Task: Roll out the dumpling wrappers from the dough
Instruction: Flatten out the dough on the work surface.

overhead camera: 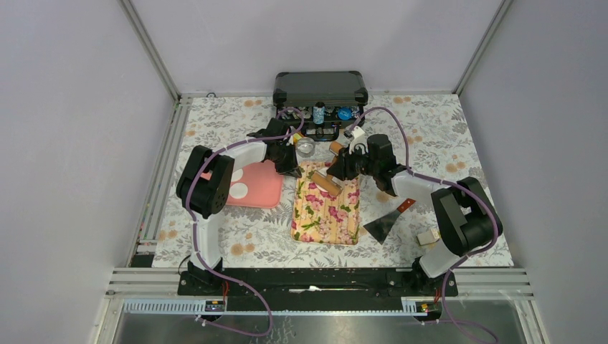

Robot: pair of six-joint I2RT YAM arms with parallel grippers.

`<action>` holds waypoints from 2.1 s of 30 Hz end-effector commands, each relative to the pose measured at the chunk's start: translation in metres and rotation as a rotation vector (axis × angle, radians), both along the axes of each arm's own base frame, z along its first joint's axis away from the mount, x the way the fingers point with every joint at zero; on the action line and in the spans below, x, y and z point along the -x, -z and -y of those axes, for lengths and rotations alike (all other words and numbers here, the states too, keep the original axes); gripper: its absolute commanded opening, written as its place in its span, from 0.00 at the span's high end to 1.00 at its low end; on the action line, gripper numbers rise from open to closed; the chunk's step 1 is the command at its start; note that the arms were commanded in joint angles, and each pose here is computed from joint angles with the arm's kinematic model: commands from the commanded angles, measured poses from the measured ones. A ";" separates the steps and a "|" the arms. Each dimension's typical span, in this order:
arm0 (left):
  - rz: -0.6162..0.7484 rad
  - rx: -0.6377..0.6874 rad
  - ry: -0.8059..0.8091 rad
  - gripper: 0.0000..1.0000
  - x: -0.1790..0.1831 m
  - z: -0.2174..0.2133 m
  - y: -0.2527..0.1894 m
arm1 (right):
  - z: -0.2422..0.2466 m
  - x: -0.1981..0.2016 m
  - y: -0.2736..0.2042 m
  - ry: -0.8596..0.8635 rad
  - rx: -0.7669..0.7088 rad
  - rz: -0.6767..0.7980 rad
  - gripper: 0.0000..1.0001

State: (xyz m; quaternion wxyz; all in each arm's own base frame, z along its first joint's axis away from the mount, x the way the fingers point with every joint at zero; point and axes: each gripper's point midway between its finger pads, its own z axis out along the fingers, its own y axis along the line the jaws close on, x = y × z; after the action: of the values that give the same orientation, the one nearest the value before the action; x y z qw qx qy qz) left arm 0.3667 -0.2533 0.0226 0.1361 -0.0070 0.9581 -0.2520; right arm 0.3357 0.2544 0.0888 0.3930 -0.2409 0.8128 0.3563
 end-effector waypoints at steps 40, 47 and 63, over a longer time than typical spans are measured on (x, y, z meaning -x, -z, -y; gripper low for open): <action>0.014 0.004 -0.013 1.00 0.000 -0.004 -0.012 | 0.004 0.066 0.038 -0.149 0.009 -0.316 1.00; 0.017 -0.001 -0.018 1.00 0.000 -0.006 -0.012 | -0.017 0.075 -0.057 -0.338 -0.169 -0.141 1.00; 0.005 -0.002 -0.020 1.00 0.001 -0.004 -0.005 | 0.007 -0.083 -0.095 0.211 -0.012 0.200 1.00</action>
State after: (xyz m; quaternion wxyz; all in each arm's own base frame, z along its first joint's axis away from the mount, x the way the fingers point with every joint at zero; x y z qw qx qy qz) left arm 0.3664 -0.2537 0.0224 0.1353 -0.0087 0.9579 -0.2531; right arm 0.3765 0.2524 0.1851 0.4730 -0.2039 0.7857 0.3426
